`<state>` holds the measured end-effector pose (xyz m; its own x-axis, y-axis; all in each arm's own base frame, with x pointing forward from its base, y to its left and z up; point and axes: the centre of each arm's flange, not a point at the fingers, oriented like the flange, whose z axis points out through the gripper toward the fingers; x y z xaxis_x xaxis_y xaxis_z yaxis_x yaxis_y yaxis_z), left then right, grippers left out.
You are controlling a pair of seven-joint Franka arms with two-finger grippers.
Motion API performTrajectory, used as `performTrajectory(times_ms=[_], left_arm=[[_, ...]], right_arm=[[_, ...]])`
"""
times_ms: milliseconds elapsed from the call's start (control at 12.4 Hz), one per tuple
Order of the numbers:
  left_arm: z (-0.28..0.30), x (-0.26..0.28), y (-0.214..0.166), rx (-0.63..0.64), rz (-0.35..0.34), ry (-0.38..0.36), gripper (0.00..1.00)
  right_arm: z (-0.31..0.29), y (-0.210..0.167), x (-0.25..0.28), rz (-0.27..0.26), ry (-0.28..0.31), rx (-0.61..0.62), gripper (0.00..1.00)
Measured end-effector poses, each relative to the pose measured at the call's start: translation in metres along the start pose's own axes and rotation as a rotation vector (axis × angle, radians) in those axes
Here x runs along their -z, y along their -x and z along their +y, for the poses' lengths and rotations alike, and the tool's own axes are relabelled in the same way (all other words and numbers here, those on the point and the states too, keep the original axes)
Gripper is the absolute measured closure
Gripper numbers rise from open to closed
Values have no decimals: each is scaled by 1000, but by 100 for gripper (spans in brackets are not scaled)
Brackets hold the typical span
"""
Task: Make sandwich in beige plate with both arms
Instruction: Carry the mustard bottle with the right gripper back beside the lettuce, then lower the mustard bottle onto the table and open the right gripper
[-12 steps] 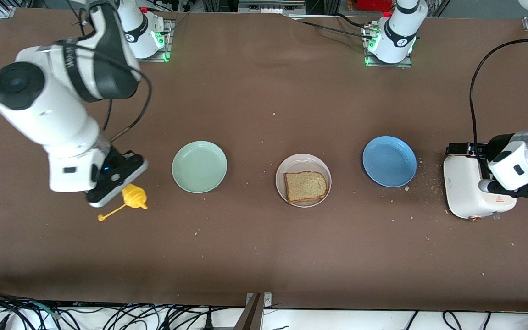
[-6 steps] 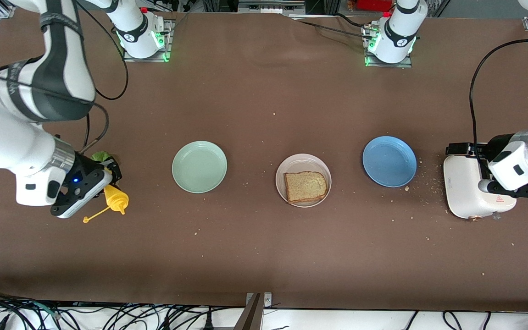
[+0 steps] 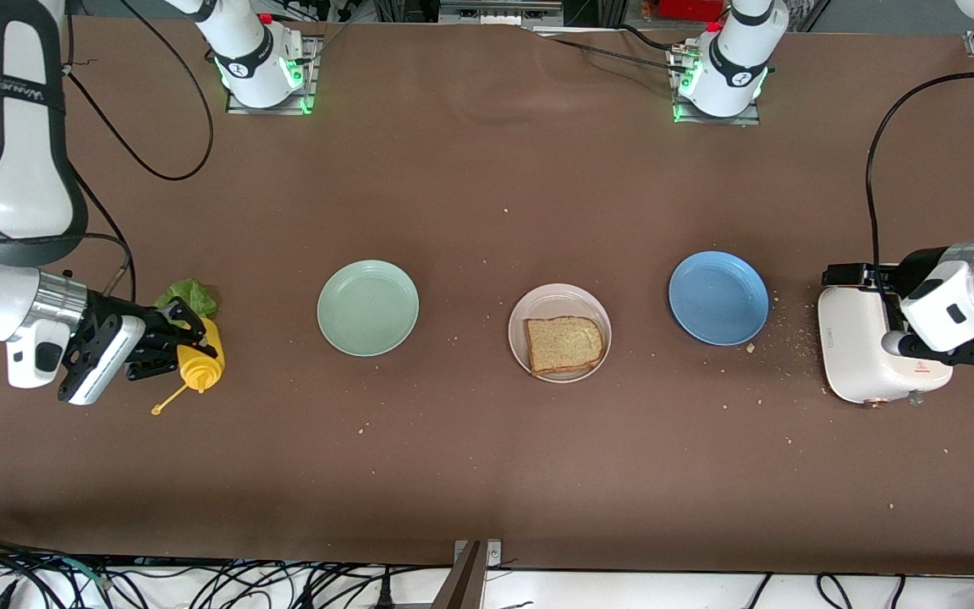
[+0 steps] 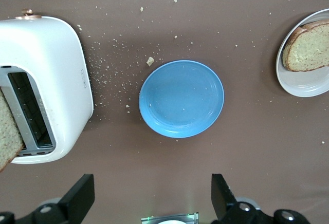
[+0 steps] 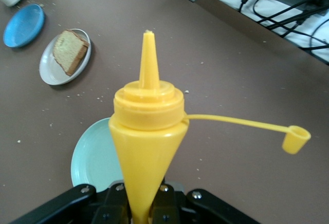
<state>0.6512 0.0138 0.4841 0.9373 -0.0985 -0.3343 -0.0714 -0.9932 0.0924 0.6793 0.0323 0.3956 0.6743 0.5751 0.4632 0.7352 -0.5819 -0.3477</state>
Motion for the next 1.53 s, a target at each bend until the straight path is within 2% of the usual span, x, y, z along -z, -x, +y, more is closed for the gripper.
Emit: performTrajectory(times_ms=[321, 723, 884, 1206, 1286, 1527], left_arm=[[0, 0, 0, 0, 0, 0, 0], [0, 0, 0, 0, 0, 0, 0], [0, 0, 0, 0, 0, 0, 0], [0, 0, 0, 0, 0, 0, 0], [0, 0, 0, 0, 0, 0, 0], [0, 0, 0, 0, 0, 0, 0]], right_arm=[[2, 69, -45, 164, -101, 140, 92], [3, 166, -90, 291, -163, 315, 92], [1, 193, -104, 352, -198, 373, 92], [11, 238, -141, 499, -217, 472, 92], [13, 248, -152, 522, -226, 477, 92], [17, 258, -160, 543, -214, 525, 92]])
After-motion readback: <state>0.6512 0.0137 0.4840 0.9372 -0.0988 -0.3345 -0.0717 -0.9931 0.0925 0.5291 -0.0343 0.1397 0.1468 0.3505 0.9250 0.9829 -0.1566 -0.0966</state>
